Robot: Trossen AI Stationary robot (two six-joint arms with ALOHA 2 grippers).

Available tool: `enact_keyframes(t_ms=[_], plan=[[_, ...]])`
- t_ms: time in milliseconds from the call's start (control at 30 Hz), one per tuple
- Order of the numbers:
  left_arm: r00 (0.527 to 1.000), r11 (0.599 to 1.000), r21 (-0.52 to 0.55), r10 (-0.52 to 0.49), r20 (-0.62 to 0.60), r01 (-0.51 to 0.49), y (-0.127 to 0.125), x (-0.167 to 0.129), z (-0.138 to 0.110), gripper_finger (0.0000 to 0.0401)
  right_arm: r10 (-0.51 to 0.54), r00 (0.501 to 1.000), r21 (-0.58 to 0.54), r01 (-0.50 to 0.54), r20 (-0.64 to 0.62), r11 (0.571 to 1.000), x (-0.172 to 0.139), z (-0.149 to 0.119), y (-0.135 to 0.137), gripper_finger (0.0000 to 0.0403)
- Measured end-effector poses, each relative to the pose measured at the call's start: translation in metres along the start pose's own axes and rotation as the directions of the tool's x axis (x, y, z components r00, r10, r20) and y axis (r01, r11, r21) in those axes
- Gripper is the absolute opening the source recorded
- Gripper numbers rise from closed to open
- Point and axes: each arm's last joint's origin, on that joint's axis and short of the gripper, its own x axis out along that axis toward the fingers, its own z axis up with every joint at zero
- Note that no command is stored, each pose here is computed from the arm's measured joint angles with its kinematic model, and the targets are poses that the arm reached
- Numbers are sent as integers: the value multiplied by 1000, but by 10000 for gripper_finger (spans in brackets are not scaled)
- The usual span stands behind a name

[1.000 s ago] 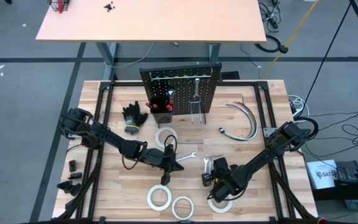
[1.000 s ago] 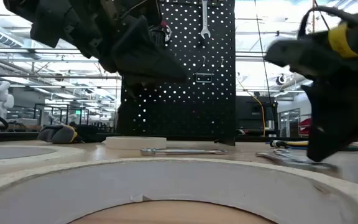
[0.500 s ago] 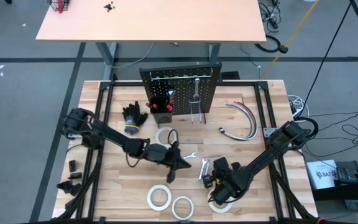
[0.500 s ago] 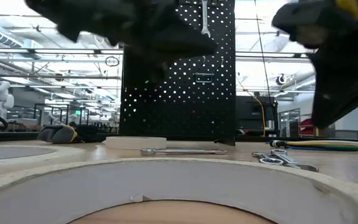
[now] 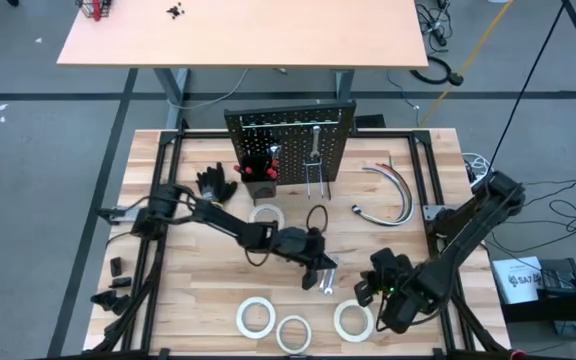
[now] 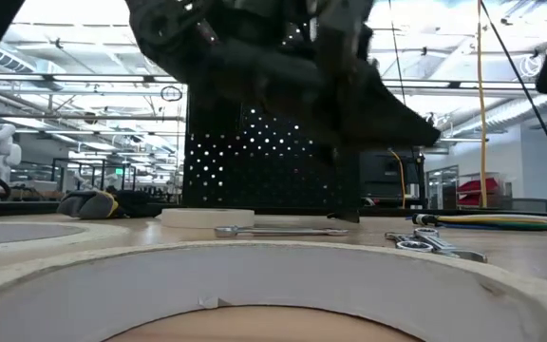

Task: Hang tools onto peg board
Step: Hang the silver wrench on the peg board

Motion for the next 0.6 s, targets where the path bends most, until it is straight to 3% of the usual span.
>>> enact_keyframes(t_ms=[300,600], plan=[[993,993,8,118,-3,-118,14,17,-12,0,168,986,133,-163,-24,978,30,-20,-19,0],[990,988,76,135,-31,-133,16,17,-15,0,185,982,131,-188,28,974,35,-14,-16,0]])
